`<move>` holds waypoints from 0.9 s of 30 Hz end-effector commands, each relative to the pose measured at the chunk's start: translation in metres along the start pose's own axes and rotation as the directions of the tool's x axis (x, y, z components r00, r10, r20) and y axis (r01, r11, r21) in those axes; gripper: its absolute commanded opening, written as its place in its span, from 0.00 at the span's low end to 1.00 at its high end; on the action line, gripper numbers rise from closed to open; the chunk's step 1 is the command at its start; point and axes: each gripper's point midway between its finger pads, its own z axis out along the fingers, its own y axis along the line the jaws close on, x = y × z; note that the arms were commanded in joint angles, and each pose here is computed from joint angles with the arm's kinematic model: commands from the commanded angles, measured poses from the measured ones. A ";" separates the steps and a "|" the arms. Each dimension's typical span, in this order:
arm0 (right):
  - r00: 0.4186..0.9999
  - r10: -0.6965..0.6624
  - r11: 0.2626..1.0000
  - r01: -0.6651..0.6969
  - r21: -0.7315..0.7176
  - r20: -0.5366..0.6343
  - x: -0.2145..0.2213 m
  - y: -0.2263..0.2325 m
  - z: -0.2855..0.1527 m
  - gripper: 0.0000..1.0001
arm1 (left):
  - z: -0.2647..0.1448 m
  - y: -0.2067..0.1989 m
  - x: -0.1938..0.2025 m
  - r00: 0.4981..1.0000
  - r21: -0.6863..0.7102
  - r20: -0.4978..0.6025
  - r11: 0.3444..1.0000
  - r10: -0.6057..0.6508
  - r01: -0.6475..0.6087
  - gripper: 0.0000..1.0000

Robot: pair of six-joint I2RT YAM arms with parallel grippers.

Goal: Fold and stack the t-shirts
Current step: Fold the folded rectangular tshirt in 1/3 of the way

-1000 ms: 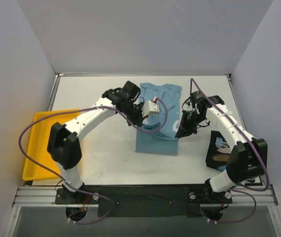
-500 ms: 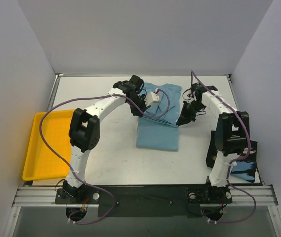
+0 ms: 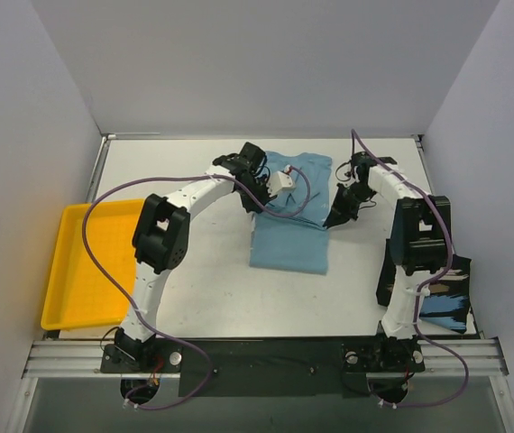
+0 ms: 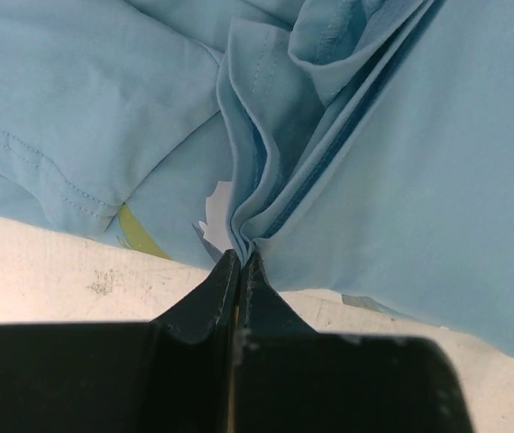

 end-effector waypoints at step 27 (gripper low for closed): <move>0.983 -0.171 0.984 0.174 -0.034 0.074 -0.016 0.055 0.035 0.00 | -0.035 -0.011 -0.030 0.983 0.119 0.135 0.987 -0.121 0.105 0.15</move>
